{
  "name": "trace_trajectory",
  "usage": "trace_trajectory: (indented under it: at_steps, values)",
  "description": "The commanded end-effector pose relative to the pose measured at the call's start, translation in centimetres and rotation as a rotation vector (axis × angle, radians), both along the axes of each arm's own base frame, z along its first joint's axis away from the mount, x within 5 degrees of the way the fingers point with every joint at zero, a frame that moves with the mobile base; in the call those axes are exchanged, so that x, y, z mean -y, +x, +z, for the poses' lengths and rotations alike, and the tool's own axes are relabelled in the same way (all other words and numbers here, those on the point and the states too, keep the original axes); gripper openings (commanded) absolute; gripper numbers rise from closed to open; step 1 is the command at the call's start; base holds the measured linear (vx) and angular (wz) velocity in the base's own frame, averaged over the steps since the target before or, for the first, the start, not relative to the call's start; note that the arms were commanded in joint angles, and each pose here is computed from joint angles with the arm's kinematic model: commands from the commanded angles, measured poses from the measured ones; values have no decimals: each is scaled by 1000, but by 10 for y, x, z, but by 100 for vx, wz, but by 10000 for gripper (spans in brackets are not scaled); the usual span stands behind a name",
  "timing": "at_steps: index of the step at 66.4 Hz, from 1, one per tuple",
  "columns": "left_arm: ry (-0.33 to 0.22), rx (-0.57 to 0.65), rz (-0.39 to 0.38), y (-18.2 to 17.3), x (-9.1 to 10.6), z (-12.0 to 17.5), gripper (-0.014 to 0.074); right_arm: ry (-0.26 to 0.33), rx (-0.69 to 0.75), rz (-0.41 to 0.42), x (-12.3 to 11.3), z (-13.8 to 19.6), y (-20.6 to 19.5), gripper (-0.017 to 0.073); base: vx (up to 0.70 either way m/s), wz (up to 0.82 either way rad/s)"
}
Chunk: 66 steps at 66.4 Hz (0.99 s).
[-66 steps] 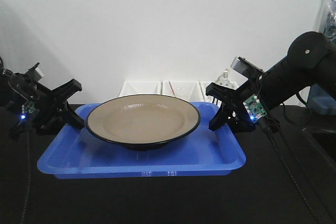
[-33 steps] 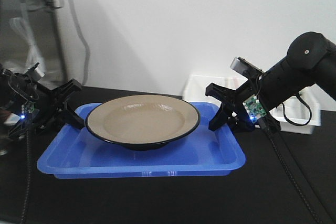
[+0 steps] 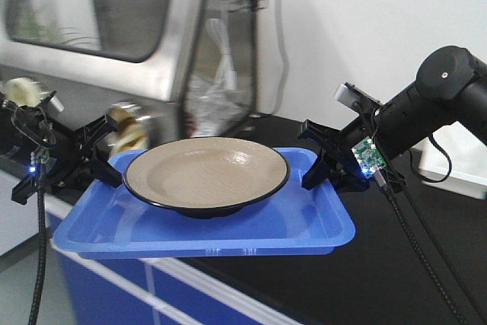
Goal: Place disk in tray to left cabinet
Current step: 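Hold the tray level with both grippers while driving to the cabinet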
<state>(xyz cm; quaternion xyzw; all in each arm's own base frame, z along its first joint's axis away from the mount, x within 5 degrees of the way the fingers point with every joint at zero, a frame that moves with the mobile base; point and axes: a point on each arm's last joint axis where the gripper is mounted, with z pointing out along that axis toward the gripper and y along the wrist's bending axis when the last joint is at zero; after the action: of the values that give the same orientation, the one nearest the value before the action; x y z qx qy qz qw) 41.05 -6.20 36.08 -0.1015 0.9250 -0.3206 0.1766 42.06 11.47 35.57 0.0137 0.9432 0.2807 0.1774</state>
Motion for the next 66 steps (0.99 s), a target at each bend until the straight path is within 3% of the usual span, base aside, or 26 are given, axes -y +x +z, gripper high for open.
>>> trace_trajectory:
  at_steps: [1,66]
  values:
    - [-206,75,-59,-23,23,48,-1,192,80,75,-20,49,-26,-5,-6,69]
    - [-207,75,-59,-23,23,48,0,192,80,75,-20,49,-26,-5,3,66]
